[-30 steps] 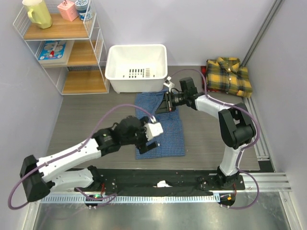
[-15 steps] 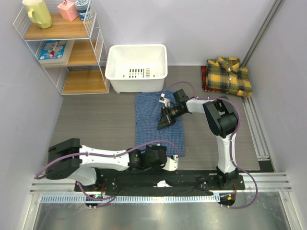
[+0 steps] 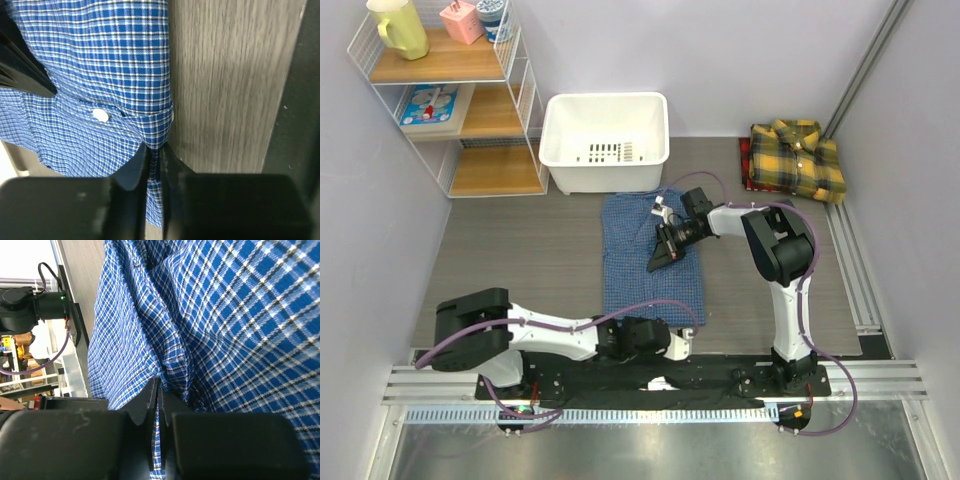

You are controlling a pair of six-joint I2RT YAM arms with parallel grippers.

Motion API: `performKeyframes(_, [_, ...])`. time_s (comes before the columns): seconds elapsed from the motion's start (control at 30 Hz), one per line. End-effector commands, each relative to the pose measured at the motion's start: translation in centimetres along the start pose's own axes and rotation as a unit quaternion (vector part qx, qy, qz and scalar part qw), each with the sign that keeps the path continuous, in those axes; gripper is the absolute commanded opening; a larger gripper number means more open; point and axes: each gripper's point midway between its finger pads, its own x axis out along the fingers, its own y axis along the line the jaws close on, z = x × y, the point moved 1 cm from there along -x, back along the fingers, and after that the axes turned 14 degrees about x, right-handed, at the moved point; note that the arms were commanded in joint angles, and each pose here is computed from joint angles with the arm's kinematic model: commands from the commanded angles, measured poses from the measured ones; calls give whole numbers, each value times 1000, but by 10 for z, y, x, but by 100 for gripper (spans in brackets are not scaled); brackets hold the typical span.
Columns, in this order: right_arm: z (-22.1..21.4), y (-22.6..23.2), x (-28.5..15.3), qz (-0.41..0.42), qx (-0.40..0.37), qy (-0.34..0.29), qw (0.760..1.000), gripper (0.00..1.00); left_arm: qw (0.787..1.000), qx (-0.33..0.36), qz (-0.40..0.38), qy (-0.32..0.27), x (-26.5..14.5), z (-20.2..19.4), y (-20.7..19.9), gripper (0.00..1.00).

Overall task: Fold and stack the long sleeve shirts
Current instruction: Fold the shirt

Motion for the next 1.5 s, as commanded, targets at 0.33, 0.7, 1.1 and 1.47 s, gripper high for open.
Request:
performKeyframes(0.33, [-68,26,0,-6,3,39,999,8,949,-132,-236,-162,-122,62,9,0])
performKeyframes(0.7, [-63,89,-35,36,-21,34,999,15,871,-267,-349,-218,-140,58,86,0])
performKeyframes(1.1, [61,49,-79,10,-30,-45,998,20,861,-236,-396,-213,-44,-17,148,15])
performKeyframes(1.47, [51,10,-56,-4,-13,-27,1000,20,895,-220,-349,-168,66,-62,148,32])
